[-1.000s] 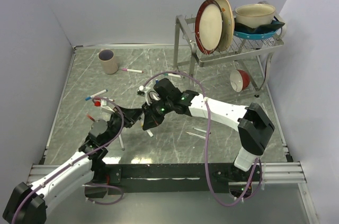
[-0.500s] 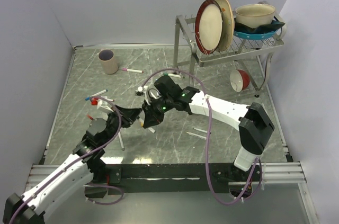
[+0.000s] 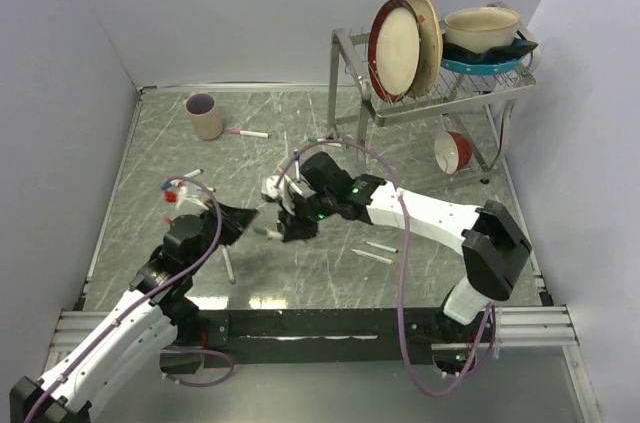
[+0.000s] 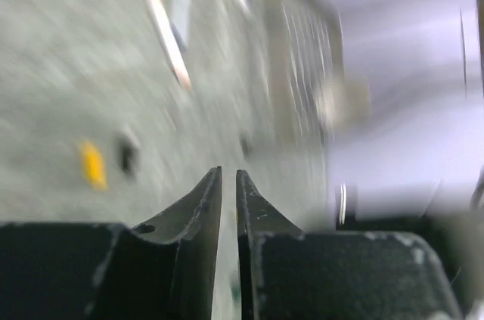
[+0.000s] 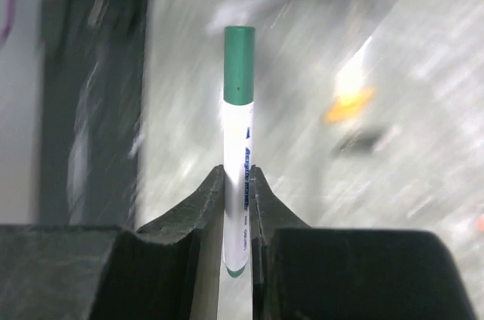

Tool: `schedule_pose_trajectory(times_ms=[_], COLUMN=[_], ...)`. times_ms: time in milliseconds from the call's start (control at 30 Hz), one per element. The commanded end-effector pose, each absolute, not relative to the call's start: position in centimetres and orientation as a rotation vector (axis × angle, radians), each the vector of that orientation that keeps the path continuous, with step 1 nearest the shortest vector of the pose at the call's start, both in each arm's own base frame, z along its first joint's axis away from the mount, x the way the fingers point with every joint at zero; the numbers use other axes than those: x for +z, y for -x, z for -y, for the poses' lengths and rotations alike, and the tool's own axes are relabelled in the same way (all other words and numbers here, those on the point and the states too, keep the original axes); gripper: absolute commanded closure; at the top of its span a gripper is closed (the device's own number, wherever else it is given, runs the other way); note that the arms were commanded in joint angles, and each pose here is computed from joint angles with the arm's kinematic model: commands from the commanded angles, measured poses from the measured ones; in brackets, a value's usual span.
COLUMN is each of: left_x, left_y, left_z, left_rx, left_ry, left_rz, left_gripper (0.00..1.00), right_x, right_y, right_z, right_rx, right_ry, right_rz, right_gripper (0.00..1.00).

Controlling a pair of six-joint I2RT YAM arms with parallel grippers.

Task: Open the pen caps

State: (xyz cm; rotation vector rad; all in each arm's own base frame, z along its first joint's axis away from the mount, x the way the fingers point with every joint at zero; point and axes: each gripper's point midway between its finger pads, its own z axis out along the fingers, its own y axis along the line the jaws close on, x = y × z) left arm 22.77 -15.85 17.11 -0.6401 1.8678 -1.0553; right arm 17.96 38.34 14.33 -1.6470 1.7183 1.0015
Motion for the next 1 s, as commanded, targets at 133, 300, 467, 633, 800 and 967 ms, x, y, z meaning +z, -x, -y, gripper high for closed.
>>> schedule_pose_trajectory(times_ms=[133, 300, 467, 633, 800, 967], left_x=[17.5, 17.0, 19.6, 19.0, 19.9, 20.3], left_y=[-25.7, -25.1, -23.9, -21.8, -21.3, -20.8], left_z=[8.5, 9.6, 15.0, 17.9, 19.0, 20.8], left_rx=[-0.76, -0.811, -1.17, -1.398, -1.481, -1.52], left_ry=[0.905, 0.866, 0.584, 0.441, 0.426, 0.409], left_rz=[-1.638, -1.683, -1.621, -1.604, -1.543, -1.516], left_gripper=[0.99, 0.95, 0.33, 0.16, 0.21, 0.2], right_x=[8.6, 9.0, 10.8, 12.7, 14.9, 15.7], right_y=[-10.4, -11.7, -12.0, -12.8, -15.6, -16.3], right_z=[-29.3, -29.4, -30.0, -30.7, -30.3, -30.5], right_rx=[1.055, 1.01, 1.12, 1.2, 1.332, 1.426], right_ry=[1.871, 1.821, 1.773, 1.709, 1.489, 1.391], right_rz=[-2.127, -2.127, -2.064, -2.013, -2.012, -1.99], right_gripper=[1.0, 1.0, 1.0, 1.0, 1.0, 1.0])
